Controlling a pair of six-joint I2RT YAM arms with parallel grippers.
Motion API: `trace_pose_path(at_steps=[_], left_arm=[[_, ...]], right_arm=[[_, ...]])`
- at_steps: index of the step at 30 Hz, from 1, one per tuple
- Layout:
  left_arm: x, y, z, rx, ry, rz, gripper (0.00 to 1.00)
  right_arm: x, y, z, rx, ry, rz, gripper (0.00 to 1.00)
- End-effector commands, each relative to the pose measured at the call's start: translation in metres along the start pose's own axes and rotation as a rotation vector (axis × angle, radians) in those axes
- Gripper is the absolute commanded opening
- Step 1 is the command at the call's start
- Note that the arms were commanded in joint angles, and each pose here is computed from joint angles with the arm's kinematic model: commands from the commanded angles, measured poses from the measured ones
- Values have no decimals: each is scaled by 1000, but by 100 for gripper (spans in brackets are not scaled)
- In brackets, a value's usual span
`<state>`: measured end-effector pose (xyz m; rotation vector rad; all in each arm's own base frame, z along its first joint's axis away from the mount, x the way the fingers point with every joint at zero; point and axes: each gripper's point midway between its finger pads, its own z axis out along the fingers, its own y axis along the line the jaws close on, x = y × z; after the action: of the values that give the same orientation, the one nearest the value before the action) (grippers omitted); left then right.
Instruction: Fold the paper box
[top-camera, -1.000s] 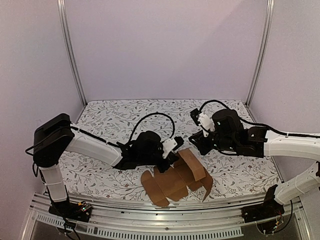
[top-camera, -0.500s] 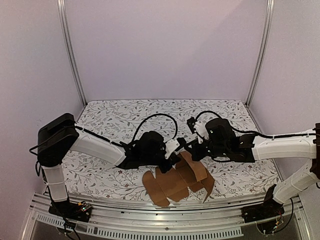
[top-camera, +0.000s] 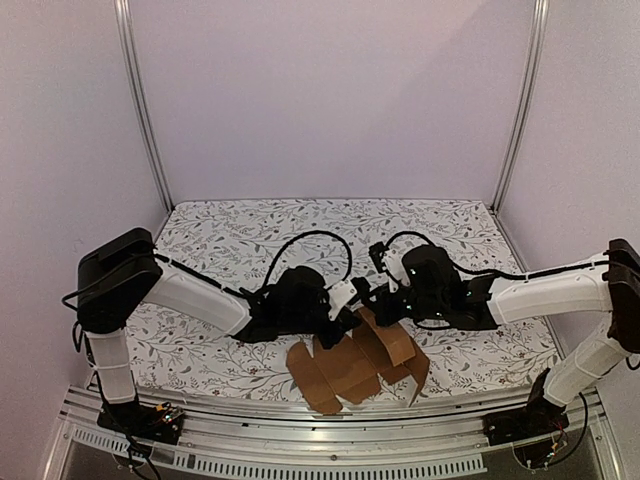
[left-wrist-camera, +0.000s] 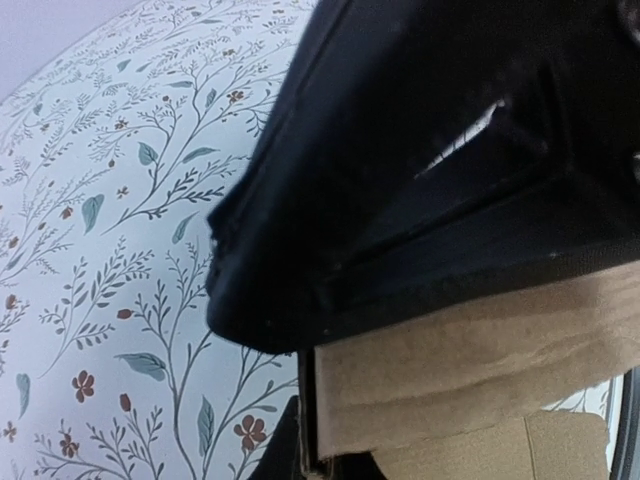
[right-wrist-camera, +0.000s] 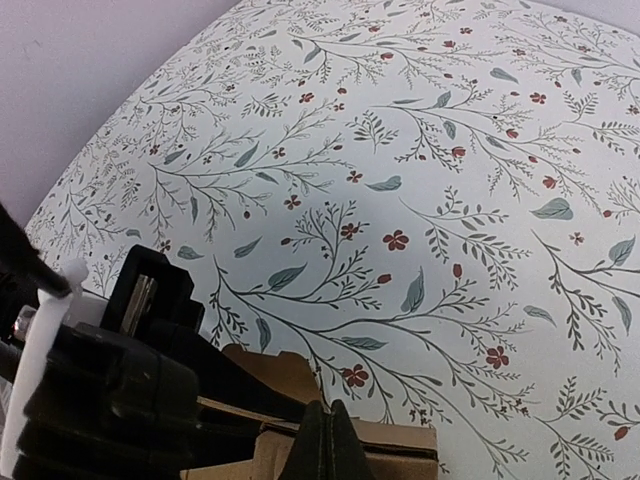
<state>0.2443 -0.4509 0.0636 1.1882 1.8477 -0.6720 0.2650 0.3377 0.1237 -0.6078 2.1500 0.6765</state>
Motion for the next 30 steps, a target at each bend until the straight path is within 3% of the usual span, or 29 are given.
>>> trace_pose_path(at_steps=[1,11,30], left_arm=[[22,-3,5,19,33,-34,10],[19,-4,10,29,7,-42,19],[-3,-6,22,47,-154,-69,19]], right_arm=[[26,-9,10,15,53,24,0],[40,-14,14,23,81,39,0],[39,-10,8,0,71,58,0]])
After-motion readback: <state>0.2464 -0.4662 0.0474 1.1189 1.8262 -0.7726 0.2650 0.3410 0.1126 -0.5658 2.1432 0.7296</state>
